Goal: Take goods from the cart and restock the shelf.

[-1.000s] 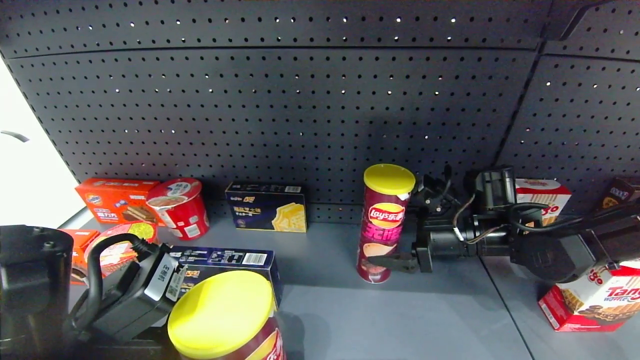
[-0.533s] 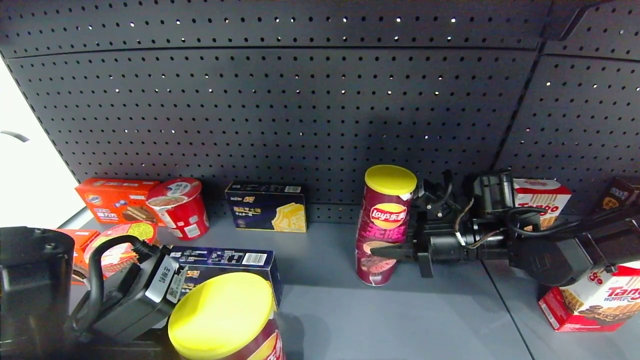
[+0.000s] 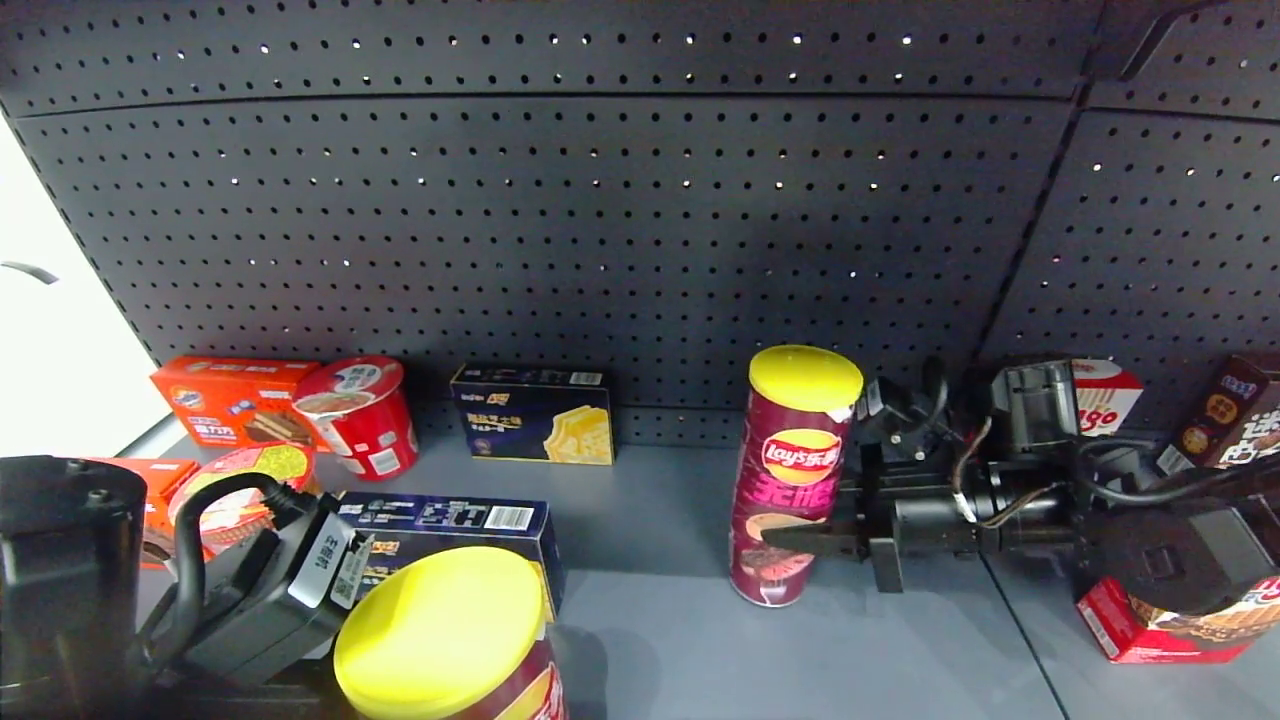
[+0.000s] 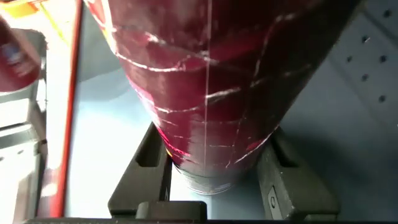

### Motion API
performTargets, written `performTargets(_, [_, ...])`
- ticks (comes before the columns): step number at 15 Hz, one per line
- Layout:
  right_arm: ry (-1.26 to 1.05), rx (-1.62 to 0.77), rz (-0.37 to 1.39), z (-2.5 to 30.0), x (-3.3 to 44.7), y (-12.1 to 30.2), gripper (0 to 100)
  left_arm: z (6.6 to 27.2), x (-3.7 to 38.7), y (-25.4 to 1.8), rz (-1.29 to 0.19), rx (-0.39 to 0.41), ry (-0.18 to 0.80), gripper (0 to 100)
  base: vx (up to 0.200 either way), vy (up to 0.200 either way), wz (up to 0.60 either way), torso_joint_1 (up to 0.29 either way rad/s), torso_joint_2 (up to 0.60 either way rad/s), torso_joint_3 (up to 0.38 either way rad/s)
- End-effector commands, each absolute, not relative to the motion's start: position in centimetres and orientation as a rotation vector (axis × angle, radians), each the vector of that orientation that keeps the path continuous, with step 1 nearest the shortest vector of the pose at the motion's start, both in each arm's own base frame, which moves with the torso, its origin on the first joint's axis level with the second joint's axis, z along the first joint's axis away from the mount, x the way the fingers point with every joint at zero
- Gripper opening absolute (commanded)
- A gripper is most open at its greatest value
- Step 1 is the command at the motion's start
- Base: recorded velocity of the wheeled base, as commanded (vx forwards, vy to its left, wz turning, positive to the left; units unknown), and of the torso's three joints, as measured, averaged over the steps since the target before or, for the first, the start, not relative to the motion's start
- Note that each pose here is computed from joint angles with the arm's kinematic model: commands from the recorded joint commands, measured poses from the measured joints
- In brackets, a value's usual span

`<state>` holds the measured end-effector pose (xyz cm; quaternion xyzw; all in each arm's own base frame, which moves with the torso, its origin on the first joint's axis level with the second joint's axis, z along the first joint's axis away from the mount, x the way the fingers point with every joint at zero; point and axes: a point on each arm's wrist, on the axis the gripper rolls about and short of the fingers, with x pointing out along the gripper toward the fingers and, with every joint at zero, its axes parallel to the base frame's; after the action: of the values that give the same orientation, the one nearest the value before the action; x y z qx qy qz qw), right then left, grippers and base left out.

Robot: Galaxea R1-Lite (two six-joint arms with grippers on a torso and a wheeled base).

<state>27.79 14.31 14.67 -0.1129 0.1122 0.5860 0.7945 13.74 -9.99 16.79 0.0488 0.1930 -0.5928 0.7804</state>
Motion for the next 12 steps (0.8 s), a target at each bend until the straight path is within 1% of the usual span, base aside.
performTargets(1, [0.218, -0.248, 1.26, 15.7, 25.4, 13.3, 0, 16.8, 13.8, -10.0, -1.28, 0.105, 0.416, 0, 0.0, 0.0, 0.0, 0.0, 0.0, 0.0])
performTargets(8, [0.253, -0.245, 1.241, 15.4, 19.7, 10.7, 0, 16.6, 13.7, -9.9, -1.28, 0.104, 0.426, 0, 0.0, 0.0, 0.0, 0.0, 0.0, 0.0])
performTargets(12, [0.275, -0.242, 1.247, 15.1, 18.5, 10.3, 0, 16.6, 13.7, -10.0, -1.281, 0.104, 0.426, 0, 0.0, 0.0, 0.0, 0.0, 0.0, 0.0])
